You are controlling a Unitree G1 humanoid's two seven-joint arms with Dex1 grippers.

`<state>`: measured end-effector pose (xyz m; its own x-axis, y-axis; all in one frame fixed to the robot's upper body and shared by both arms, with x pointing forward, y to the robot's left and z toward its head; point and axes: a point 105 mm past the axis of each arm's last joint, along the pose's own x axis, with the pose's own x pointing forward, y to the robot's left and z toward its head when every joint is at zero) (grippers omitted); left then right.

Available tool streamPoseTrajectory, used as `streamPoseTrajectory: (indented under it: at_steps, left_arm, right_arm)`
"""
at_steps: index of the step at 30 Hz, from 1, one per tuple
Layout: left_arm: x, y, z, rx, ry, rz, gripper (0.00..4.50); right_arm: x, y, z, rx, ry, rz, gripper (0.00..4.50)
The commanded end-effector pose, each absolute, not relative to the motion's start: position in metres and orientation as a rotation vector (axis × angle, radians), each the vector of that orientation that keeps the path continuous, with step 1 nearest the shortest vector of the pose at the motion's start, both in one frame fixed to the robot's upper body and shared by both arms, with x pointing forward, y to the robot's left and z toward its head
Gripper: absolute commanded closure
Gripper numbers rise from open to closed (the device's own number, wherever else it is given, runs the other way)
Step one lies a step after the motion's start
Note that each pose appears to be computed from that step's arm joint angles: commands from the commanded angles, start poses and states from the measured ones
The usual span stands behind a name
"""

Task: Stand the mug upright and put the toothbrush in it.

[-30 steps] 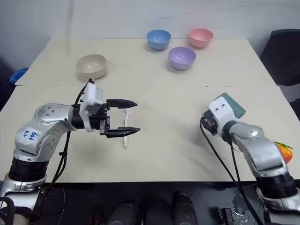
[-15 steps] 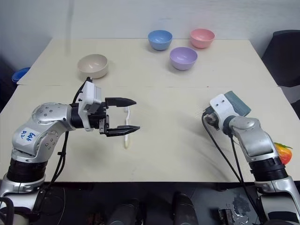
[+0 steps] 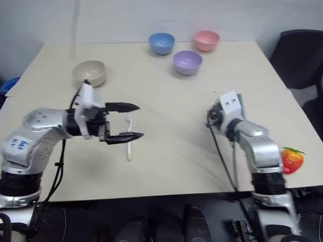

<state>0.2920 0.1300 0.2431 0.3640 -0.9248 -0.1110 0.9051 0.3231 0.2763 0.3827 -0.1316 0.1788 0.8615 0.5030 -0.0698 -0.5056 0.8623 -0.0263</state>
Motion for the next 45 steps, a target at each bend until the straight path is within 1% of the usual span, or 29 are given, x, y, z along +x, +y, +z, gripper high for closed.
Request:
streamPoseTrajectory:
  at_steps: [1,4,6,9,12,17,19,20,23,26,27,28,30,31,33,36,38,42,45]
  left_arm:
    - [0.290,0.177,0.255,0.293,-0.070,-1.000,0.00]
    - [0.281,0.202,0.253,0.313,-0.028,-0.898,0.00]
    - [0.274,0.209,0.254,0.313,-0.014,-0.867,0.00]
    - [0.265,0.214,0.251,0.334,0.017,-0.830,0.00]
    - [0.261,0.211,0.247,0.336,0.038,-0.824,0.00]
    - [0.259,0.199,0.235,0.333,0.079,-0.847,0.00]
    - [0.261,0.198,0.232,0.326,0.088,-0.844,0.00]
    - [0.263,0.198,0.230,0.321,0.093,-0.839,0.00]
    - [0.273,0.199,0.225,0.299,0.105,-0.818,0.00]
    - [0.284,0.197,0.228,0.214,0.084,-0.801,0.00]
    - [0.289,0.196,0.228,0.182,0.090,-0.791,0.00]
    - [0.292,0.196,0.228,0.163,0.096,-0.784,0.00]
    - [0.301,0.197,0.227,0.108,0.130,-0.745,0.00]
    - [0.304,0.199,0.224,0.090,0.173,-0.710,0.00]
    - [0.308,0.203,0.217,0.079,0.252,-0.631,0.00]
    - [0.311,0.209,0.199,-0.027,0.424,-0.490,0.00]
    - [0.310,0.200,0.189,-0.070,0.509,-0.479,0.00]
    - [0.324,0.170,0.182,-0.142,0.538,-0.509,0.00]
    - [0.331,0.163,0.170,-0.112,0.595,-0.455,0.00]
  right_arm:
    - [0.378,-0.059,0.206,0.089,-0.132,0.735,4.48]
    - [0.380,-0.018,0.203,0.159,-0.189,0.818,4.48]
    - [0.380,-0.002,0.200,0.155,-0.245,0.852,4.48]
    - [0.373,0.020,0.185,0.106,-0.311,0.925,4.48]
    - [0.373,0.019,0.168,0.072,-0.317,0.930,4.48]
    - [0.364,-0.007,0.142,0.084,-0.268,0.921,4.48]
    - [0.358,-0.016,0.134,0.066,-0.243,0.932,3.91]
    - [0.355,-0.018,0.131,0.056,-0.233,0.936,3.74]
    - [0.346,-0.025,0.127,0.031,-0.209,0.954,2.80]
    - [0.338,-0.027,0.129,-0.003,-0.206,0.977,1.78]
    - [0.336,-0.029,0.129,-0.058,-0.202,0.972,1.57]
    - [0.335,-0.030,0.129,-0.097,-0.197,0.966,1.13]
    - [0.332,-0.043,0.130,-0.198,-0.170,0.920,0.52]
    - [0.329,-0.057,0.135,-0.213,-0.154,0.886,0.21]
    - [0.317,-0.078,0.147,-0.222,-0.127,0.860,0.21]
    - [0.282,-0.099,0.176,-0.234,-0.118,0.915,0.21]
    - [0.258,-0.107,0.199,-0.231,-0.116,0.977,0.21]
    - [0.219,-0.120,0.242,-0.230,-0.117,1.118,0.21]
    - [0.207,-0.125,0.259,-0.254,-0.102,1.153,0.21]
